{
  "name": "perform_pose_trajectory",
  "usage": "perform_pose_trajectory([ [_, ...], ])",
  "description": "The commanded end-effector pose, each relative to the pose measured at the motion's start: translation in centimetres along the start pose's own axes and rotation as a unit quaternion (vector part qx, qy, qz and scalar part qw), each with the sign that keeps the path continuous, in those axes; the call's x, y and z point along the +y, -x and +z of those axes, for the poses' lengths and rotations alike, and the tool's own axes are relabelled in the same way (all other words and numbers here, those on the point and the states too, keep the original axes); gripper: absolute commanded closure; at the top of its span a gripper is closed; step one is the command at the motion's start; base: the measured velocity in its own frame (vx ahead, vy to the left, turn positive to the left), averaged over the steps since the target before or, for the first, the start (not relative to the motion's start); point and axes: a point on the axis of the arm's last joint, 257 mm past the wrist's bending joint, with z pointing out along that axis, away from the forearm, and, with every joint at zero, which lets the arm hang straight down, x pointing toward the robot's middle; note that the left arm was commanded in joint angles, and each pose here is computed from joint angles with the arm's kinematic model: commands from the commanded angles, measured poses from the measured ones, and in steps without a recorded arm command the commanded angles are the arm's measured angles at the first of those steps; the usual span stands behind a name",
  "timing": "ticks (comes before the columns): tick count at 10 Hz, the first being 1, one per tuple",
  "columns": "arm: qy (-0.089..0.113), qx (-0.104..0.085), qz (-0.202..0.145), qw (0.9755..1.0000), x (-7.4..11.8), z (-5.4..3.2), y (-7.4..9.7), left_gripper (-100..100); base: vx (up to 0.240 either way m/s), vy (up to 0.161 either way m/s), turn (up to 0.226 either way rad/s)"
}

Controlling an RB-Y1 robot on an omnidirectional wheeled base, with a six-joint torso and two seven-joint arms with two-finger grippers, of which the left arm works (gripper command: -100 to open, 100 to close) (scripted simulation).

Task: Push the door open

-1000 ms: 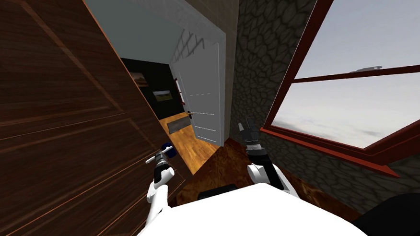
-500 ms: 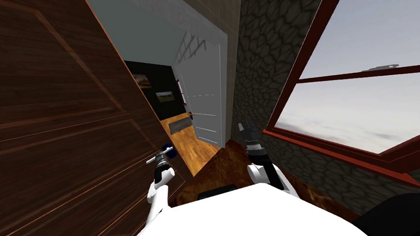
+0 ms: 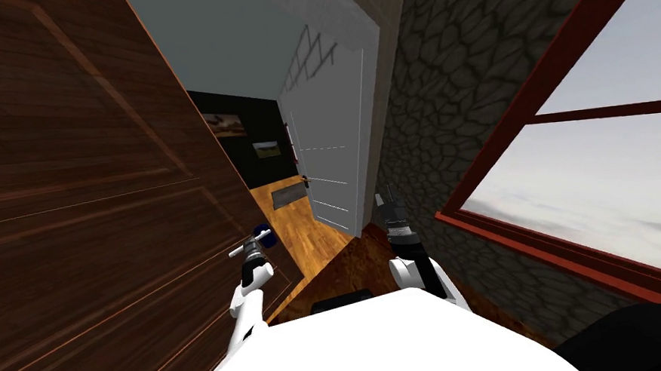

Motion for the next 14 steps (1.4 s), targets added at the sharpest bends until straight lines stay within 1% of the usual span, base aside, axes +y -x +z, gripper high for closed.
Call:
perform_pose_trajectory([
  [1,-0.008,-0.003,0.003,1.0000,-0.8,0.70,0.5,100,0.208,-0.007,0.170],
  [5,-0.010,-0.003,0.005,0.9999,-1.0,1.31,0.5,100,0.200,0.008,0.187],
  [9,-0.009,-0.001,0.003,1.0000,-0.9,1.81,0.2,100,0.201,-0.018,0.207],
  [14,-0.007,0.002,0.000,1.0000,-0.7,2.18,-0.3,100,0.169,-0.013,0.176],
])
